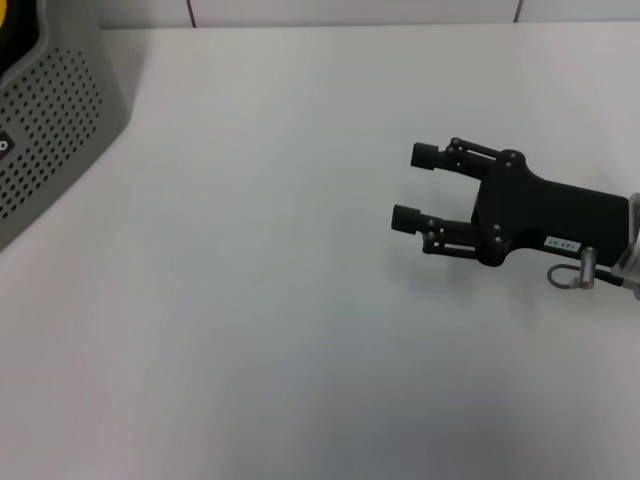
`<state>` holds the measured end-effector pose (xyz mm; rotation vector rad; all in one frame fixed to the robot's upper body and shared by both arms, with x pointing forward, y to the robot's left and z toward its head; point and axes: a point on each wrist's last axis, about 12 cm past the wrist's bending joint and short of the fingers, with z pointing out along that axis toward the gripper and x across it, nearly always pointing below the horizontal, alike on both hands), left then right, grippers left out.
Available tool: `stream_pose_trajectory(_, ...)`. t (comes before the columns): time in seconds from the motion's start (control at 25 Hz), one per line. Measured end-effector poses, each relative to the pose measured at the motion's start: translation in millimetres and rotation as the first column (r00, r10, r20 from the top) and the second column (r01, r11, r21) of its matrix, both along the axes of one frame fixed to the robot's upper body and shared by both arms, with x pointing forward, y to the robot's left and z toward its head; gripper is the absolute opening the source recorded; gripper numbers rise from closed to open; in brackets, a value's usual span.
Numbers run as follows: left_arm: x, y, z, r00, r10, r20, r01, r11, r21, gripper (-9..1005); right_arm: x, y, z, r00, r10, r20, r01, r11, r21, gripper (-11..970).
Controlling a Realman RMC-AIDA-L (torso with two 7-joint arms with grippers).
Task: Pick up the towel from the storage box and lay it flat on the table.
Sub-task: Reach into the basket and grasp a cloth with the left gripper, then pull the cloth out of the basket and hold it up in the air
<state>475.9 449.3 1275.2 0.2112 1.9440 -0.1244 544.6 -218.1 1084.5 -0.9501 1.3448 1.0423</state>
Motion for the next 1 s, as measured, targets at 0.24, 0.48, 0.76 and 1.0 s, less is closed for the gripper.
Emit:
stream_pose_trajectory(0.24, 5.8, -0.1, -0.5, 0.999, -0.030, 0.019, 0.031, 0.999, -0.041, 363, -2.3, -4.6, -1.3, 1.000, -0.024, 0.003, 0.024, 1.000, 0.013, 780)
stream_pose_trajectory(0.48, 16.2, 3.8, -7.1, 0.999, -0.037, -0.012, 0.035, 0.995, -0.098, 269, -5.8, -10.6, -3.1, 0.999, -0.054, 0.004, 0.054, 0.998, 0.031, 780)
stream_pose_trajectory(0.76, 16.5, 5.6, -3.4, 0.998, -0.044, 0.048, 0.051, 0.989, -0.140, 41, -10.7, -16.4, -4.9, 0.997, -0.082, -0.001, 0.082, 0.995, 0.057, 780)
stream_pose_trajectory(1.0, -10.1, 7.3, 15.2, 0.867, -0.204, 0.455, 0.358, 0.890, -0.283, 18, -20.2, -27.9, 4.9, 0.996, -0.088, 0.031, 0.081, 0.983, 0.167, 779)
